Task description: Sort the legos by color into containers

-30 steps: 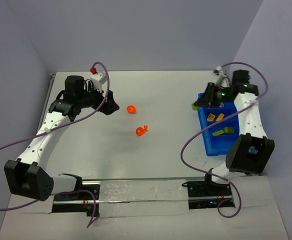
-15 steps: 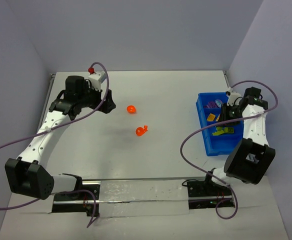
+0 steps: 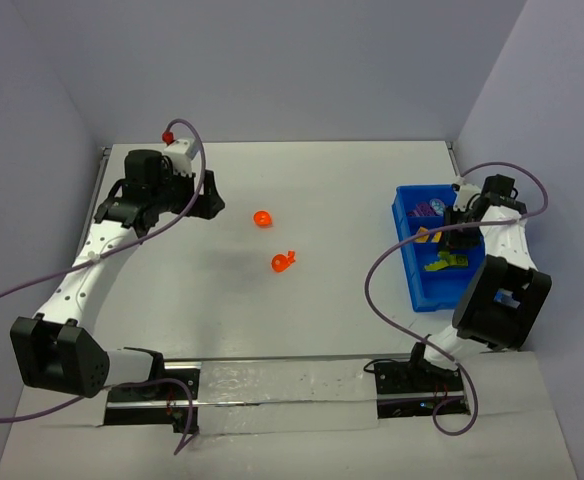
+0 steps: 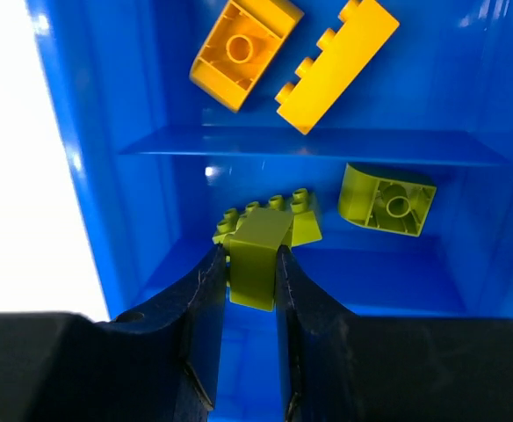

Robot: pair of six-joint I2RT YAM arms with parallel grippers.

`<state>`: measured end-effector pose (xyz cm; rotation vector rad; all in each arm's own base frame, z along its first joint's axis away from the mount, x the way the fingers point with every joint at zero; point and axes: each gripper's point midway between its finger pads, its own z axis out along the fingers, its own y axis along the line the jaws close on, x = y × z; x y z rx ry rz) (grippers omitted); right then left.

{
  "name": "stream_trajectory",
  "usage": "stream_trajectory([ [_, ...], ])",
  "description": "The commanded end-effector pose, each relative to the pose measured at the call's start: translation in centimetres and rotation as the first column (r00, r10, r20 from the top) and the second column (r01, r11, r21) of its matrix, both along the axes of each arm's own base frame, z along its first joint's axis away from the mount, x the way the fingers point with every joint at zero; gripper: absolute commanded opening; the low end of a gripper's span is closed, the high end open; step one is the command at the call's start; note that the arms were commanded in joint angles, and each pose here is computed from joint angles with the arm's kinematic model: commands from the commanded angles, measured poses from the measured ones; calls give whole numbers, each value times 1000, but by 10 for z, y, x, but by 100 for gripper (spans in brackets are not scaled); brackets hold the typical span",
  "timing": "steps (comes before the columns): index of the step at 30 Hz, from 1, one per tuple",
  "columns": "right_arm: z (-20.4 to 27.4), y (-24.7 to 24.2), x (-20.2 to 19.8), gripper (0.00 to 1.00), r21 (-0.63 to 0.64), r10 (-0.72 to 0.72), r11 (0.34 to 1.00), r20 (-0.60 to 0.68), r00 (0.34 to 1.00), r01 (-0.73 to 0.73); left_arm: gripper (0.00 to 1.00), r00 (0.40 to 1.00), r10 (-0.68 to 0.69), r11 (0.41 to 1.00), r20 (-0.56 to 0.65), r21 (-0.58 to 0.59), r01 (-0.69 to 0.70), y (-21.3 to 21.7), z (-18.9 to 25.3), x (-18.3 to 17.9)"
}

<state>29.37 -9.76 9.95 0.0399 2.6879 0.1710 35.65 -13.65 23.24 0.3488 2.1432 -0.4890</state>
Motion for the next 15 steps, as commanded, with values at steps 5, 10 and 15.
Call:
stream_trajectory([
  [5, -10, -5, 5, 59, -36, 9, 999, -8, 1000, -9, 99, 999, -8, 1000, 42, -10, 8, 2, 16, 8],
  [10, 23, 3, 11, 79, -44, 33, 999, 48, 998, -31, 99, 999, -35, 999, 41, -20, 35, 1, 16, 5],
  [15, 104, 63, 33, 80, -7, 179, 983, 217, 960, -182, 99, 994, -104, 993, 32, -61, 106, -5, 15, -3],
])
